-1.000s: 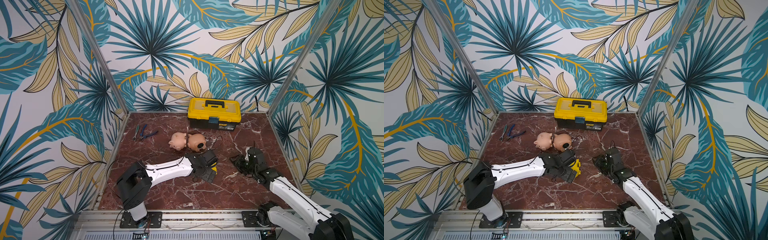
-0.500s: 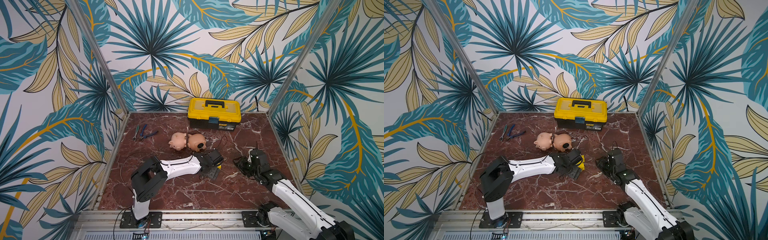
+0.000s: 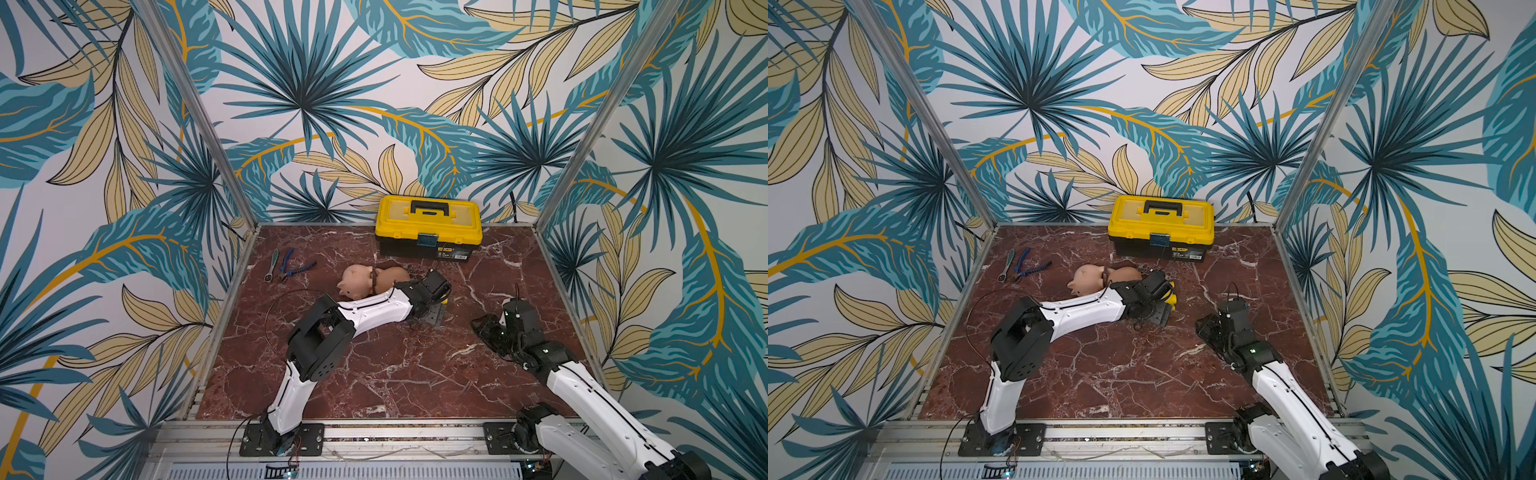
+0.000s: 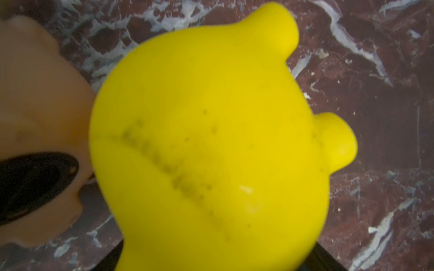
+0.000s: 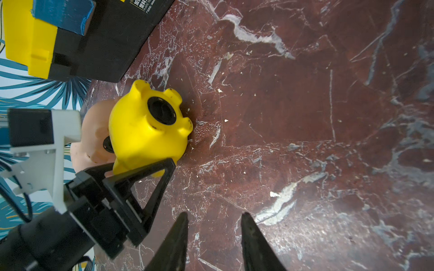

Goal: Close piggy banks
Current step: Move the piggy bank to the center of the board, then reset both arms

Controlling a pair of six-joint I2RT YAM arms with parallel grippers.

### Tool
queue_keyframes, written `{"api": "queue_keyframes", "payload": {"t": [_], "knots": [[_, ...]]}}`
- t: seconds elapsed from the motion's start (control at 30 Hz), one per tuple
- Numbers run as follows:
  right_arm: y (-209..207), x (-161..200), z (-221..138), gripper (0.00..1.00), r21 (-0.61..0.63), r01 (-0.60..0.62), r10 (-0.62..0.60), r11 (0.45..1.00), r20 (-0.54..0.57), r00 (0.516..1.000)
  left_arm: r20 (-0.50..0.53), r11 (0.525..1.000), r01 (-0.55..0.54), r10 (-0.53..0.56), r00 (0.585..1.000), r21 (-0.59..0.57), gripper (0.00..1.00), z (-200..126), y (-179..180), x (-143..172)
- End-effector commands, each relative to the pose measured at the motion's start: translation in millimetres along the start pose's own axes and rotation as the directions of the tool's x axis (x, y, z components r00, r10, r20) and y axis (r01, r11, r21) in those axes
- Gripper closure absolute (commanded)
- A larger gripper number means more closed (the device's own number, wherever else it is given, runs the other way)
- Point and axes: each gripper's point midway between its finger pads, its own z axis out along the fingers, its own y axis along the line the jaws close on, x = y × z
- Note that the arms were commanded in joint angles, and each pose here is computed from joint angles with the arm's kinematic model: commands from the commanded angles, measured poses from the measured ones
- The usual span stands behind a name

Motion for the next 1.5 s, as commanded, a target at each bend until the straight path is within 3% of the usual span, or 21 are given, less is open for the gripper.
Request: {"api": "queue_keyframes", "payload": {"t": [0.0,0.3,0.43,0.53,0.87,1.03,1.13,1.27,1.4,1.47], "knots": [[0.3,-5.9,-5.3,0.61,0.015,0.019,-0.019,1.0,0.019,1.0,0.078,1.0,-0.001,0.001,0.997,0.005,0.17,-2.8,-5.4,-33.1],[0.7,-8.9,-7.4,0.61,0.022,0.023,-0.024,0.999,0.025,0.999,0.13,0.999,0.027,-0.021,0.991,-0.042,0.14,14.4,1.4,-60.2],[0.1,-9.7,-7.3,0.61,0.025,0.036,-0.037,0.999,0.029,0.999,0.132,1.0,-0.007,0.005,0.991,0.014,0.07,8.7,-11.2,-68.9],[1.1,-10.3,-5.1,0.61,0.02,0.047,-0.048,0.999,0.031,0.998,0.139,0.997,-0.018,0.008,0.99,0.071,0.0,-14.6,-24.0,-76.6],[-1.4,-30.3,-0.4,0.52,0.099,0.133,-0.142,0.986,0.091,0.986,0.257,0.996,-0.064,0.045,0.965,0.068,0.0,-114.7,-17.5,-110.6],[-1.4,-54.7,-4.8,0.47,0.184,0.21,-0.242,0.96,0.171,0.955,0.351,0.997,-0.053,0.069,0.934,-0.057,0.0,-157.5,22.7,-125.7],[1.5,-69.0,-5.4,0.38,0.201,0.243,-0.288,0.949,0.241,0.927,0.387,0.989,-0.039,0.092,0.917,-0.143,0.01,-175.9,49.0,-131.3],[9.5,-92.6,-9.5,0.29,0.239,0.294,-0.364,0.925,0.343,0.866,0.482,0.965,0.079,0.053,0.875,-0.249,0.0,-197.2,100.4,-132.8],[13.2,-115.9,-17.1,0.21,0.356,0.366,-0.49,0.86,0.372,0.788,0.582,0.926,0.2,0.027,0.813,-0.322,0.0,-214.7,163.1,-117.6],[12.8,-127.6,-20.7,0.17,0.416,0.38,-0.54,0.826,0.393,0.744,0.598,0.908,0.247,0.004,0.802,-0.339,0.0,-217.1,196.5,-104.4]]}}
